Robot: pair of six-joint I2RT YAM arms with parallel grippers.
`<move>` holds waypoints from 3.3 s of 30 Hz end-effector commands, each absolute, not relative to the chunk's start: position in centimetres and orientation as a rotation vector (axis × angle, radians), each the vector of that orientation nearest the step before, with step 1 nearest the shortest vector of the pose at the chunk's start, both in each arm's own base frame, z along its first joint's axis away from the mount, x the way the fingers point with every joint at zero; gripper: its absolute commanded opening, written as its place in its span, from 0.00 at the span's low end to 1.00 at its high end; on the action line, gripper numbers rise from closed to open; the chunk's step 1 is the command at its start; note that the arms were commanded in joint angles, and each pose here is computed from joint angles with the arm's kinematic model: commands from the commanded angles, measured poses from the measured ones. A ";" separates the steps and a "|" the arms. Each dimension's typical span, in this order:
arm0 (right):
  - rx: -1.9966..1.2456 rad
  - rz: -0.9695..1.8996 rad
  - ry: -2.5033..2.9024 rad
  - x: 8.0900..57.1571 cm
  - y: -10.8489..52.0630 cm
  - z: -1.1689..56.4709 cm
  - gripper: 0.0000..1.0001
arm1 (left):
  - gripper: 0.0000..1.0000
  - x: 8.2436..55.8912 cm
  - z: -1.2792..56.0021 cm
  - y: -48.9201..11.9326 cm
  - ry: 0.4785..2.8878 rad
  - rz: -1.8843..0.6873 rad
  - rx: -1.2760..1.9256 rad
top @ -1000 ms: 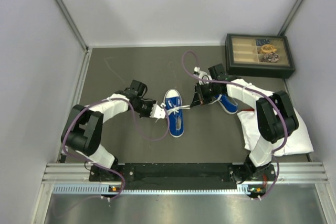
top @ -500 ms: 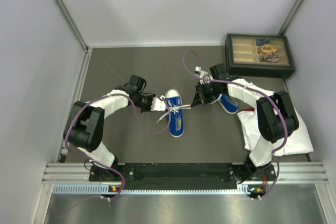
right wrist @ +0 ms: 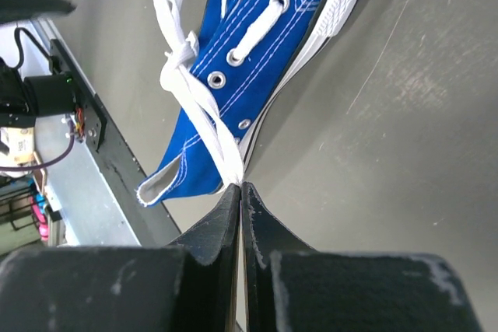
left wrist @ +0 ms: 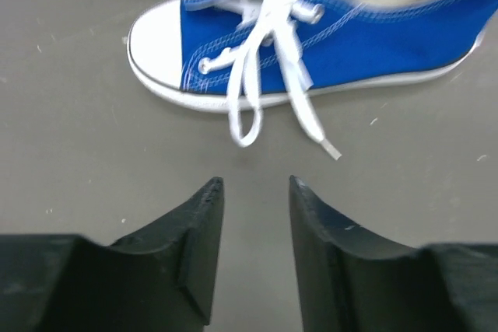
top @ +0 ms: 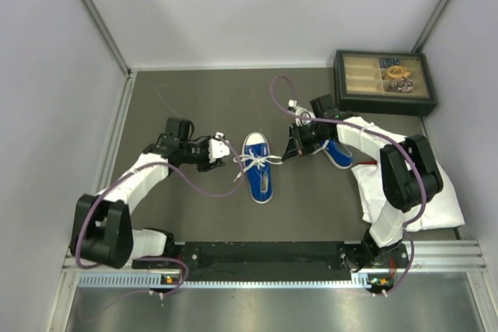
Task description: Tie the shoes
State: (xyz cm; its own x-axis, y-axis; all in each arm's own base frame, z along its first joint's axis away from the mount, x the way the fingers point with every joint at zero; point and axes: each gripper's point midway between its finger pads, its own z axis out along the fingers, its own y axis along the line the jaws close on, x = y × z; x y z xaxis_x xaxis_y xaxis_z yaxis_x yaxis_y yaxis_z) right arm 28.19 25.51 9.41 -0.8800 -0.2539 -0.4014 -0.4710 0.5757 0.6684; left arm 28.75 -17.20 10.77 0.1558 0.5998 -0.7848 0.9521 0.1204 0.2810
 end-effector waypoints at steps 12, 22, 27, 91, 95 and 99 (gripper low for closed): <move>-0.683 1.235 2.503 27.0 26.1 10.9 0.06 | 0.45 27.8 10.4 -24.6 1.499 -0.692 1.540; -0.688 1.230 2.515 27.3 26.2 10.7 0.06 | 0.46 29.8 9.4 -25.6 1.524 -0.672 1.531; -0.685 1.233 2.512 27.5 26.3 10.8 0.07 | 0.44 30.0 9.0 -26.2 1.516 -0.689 1.548; -1.259 1.058 2.048 31.7 28.4 16.4 0.62 | 0.00 24.6 8.5 -22.2 1.383 -0.700 1.826; -1.461 0.992 1.898 31.3 29.1 15.4 0.61 | 0.00 24.3 8.4 -21.8 1.372 -0.702 1.841; -1.606 0.955 1.769 30.9 29.9 14.5 0.57 | 0.00 24.0 8.4 -21.4 1.353 -0.705 1.852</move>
State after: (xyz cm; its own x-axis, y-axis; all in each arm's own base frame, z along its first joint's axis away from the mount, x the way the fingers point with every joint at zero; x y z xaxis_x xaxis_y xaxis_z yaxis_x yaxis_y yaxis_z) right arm 30.87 28.74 14.58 -0.3477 -0.5651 -0.7482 -0.9376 0.2028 0.2825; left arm 25.04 -21.57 7.56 0.2552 0.5970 -0.7606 0.9668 -0.1453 0.2103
